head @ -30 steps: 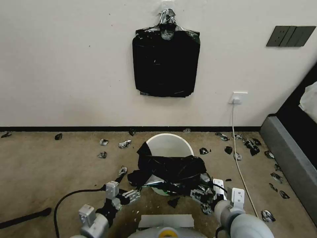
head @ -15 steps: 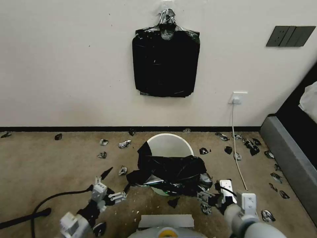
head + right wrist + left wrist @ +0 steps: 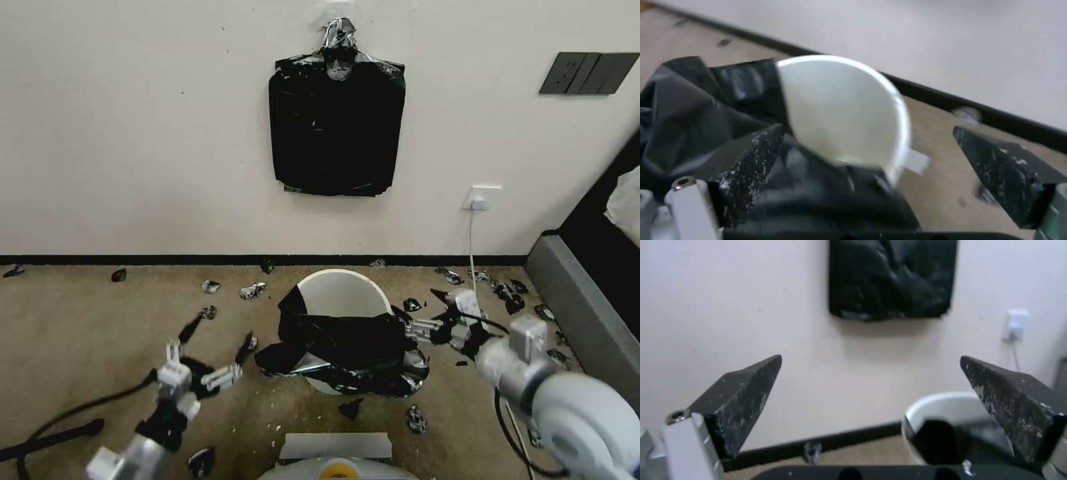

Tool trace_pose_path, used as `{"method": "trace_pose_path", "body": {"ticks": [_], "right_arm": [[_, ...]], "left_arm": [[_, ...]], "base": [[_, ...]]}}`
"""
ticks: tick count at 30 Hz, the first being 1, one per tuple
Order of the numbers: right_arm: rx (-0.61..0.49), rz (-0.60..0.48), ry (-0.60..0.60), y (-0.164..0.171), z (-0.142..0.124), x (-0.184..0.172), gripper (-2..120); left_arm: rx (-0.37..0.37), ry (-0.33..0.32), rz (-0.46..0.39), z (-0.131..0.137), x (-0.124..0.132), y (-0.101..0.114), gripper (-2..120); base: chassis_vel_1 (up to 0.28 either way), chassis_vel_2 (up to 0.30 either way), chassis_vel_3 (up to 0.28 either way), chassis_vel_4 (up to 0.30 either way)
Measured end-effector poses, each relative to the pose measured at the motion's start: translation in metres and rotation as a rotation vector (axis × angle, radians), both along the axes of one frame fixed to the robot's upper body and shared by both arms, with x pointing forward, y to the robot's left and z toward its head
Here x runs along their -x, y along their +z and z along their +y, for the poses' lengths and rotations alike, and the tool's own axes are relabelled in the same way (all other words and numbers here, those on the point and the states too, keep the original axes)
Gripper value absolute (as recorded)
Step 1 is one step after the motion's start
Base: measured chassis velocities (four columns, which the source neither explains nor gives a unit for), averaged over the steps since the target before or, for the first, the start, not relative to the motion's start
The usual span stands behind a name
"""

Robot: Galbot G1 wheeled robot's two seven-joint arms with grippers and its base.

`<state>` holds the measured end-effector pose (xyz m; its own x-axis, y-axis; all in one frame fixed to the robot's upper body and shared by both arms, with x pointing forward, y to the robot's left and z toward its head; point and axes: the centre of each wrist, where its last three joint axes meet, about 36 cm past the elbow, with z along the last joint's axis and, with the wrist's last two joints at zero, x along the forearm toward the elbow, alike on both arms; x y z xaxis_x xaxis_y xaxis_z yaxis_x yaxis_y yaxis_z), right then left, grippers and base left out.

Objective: Place a trash bag onto the trash bin.

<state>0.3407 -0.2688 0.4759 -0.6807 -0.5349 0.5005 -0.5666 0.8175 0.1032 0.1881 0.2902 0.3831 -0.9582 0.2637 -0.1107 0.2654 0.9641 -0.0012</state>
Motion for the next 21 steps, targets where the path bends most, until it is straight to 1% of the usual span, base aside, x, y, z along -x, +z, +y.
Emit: {"method": "trace_pose_path", "body": {"ticks": [1,4,5,8,9,12,13,17,21], "right_arm": [[0.000,0.000,0.000,0.000,0.000,0.000,100],[0.043,0.001,0.103,-0.001,0.005,-0.058,100],[0.043,0.001,0.103,-0.001,0.005,-0.058,100],[0.084,0.025,0.168,-0.012,0.015,-0.104,100],[0.084,0.025,0.168,-0.012,0.015,-0.104,100],[0.103,0.047,0.209,-0.019,0.019,-0.141,100],[0.103,0.047,0.209,-0.019,0.019,-0.141,100],[0.098,0.095,0.252,-0.033,0.019,-0.173,100],[0.118,0.114,0.263,-0.046,0.013,-0.187,100]], "left_arm": [[0.000,0.000,0.000,0.000,0.000,0.000,100],[-0.017,0.055,-0.004,-0.006,0.006,0.010,100],[-0.017,0.055,-0.004,-0.006,0.006,0.010,100],[-0.028,0.095,0.005,-0.006,0.010,0.014,100],[-0.028,0.095,0.005,-0.006,0.010,0.014,100],[-0.035,0.099,0.018,-0.006,0.016,0.017,100],[-0.035,0.099,0.018,-0.006,0.016,0.017,100],[-0.032,0.098,0.029,-0.008,0.017,0.017,100],[-0.017,0.101,0.039,-0.010,0.016,0.019,100]], "base": [[0.000,0.000,0.000,0.000],[0.000,0.000,0.000,0.000],[0.000,0.000,0.000,0.000],[0.000,0.000,0.000,0.000],[0.000,0.000,0.000,0.000],[0.000,0.000,0.000,0.000],[0.000,0.000,0.000,0.000],[0.000,0.000,0.000,0.000],[0.000,0.000,0.000,0.000]]}}
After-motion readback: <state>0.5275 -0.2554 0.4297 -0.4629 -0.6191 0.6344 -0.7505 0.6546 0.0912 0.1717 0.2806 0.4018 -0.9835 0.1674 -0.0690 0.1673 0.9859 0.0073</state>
